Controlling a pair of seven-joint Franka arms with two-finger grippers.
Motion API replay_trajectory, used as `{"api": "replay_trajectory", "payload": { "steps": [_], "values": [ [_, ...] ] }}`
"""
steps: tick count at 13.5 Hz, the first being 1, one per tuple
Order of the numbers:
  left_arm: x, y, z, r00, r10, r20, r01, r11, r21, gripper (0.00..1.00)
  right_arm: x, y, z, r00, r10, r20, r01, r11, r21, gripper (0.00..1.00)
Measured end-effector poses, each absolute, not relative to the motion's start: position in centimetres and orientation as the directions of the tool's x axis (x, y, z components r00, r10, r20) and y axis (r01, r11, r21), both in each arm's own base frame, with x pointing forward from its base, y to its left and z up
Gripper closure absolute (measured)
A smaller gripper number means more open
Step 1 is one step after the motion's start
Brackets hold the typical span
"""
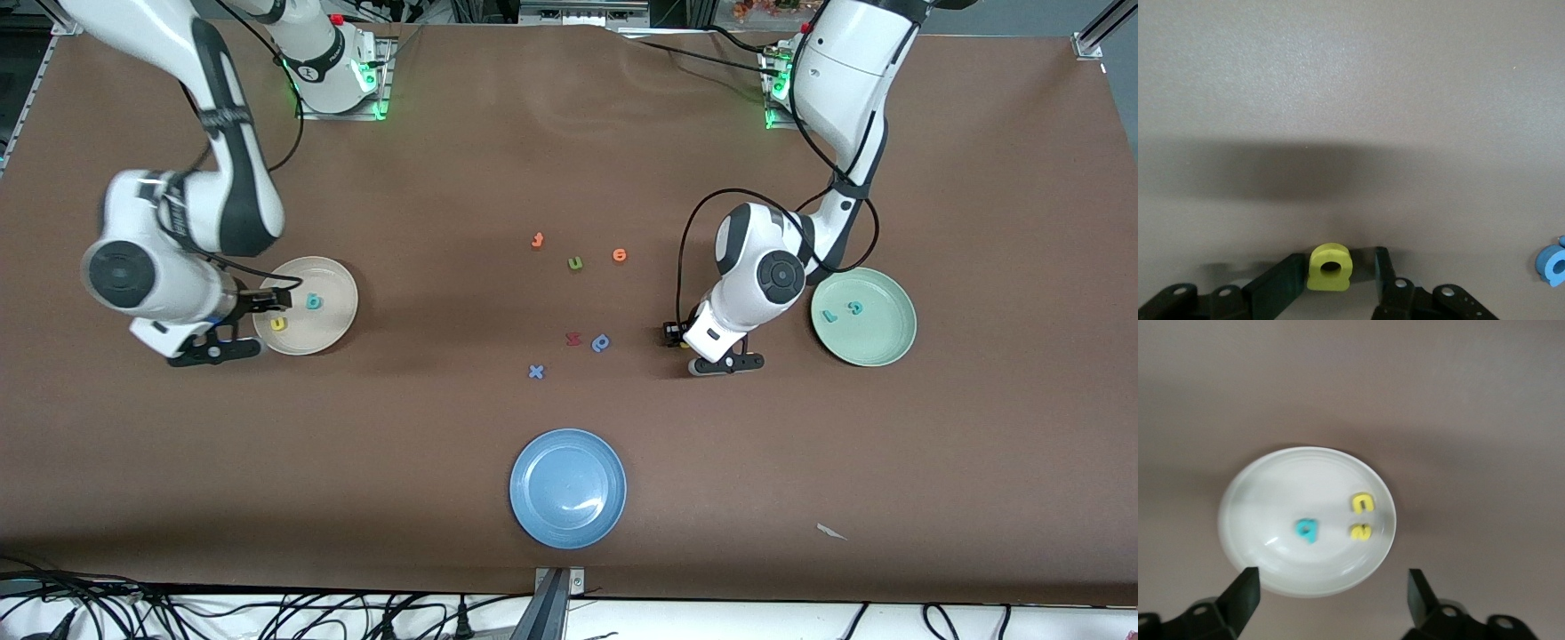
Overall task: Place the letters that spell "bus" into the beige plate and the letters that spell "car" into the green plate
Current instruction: 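Grasp the yellow o with the left gripper while the right gripper returns to rest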
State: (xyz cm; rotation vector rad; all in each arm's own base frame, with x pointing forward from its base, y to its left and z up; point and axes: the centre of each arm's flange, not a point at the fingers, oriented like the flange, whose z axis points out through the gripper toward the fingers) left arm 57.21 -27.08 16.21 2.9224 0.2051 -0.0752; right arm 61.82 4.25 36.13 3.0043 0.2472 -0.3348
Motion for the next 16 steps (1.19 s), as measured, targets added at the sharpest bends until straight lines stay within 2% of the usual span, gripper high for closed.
{"api": "replay_trajectory", "payload": {
  "steps": [2, 4, 5, 6, 7, 13, 16],
  "values": [
    [57.2, -27.2, 16.3, 0.992, 0.113, -0.058, 0.122, -0.973, 0.196, 0.49, 63.3, 5.7, 43.1, 0.972, 0.150, -0.182, 0.160, -0.986, 0.041, 0.00],
    [57.2, -27.3, 16.3, 0.993, 0.106, -0.056, 0.115, -0.974, 0.194, 0.51, 64.2, 6.4, 48.0, 0.981, 0.149, -0.124, 0.153, -0.988, 0.017, 0.00],
    [57.2, -27.5, 16.4, 0.993, 0.104, -0.054, 0.113, -0.974, 0.197, 0.55, 64.4, 6.5, 49.8, 0.984, 0.144, -0.105, 0.146, -0.989, 0.011, 0.00],
    [57.2, -27.7, 16.6, 0.994, 0.100, -0.051, 0.109, -0.974, 0.200, 0.65, 64.4, 6.4, 51.0, 0.986, 0.135, -0.103, 0.136, -0.991, 0.008, 0.00],
    [57.2, -27.7, 16.6, 0.994, 0.099, -0.050, 0.107, -0.974, 0.199, 0.69, 64.3, 6.3, 51.5, 0.986, 0.130, -0.108, 0.131, -0.991, 0.003, 0.00],
    [57.5, -27.1, 16.9, 0.997, 0.063, -0.041, 0.069, -0.984, 0.166, 0.69, 64.1, 6.6, 52.0, 0.985, 0.133, -0.112, 0.134, -0.991, -0.003, 0.00],
    [58.9, -23.7, 19.1, 0.996, 0.069, -0.059, 0.076, -0.988, 0.131, 0.69, 64.1, 7.1, 52.0, 0.984, 0.138, -0.111, 0.139, -0.990, -0.004, 0.00]
  ]
}}
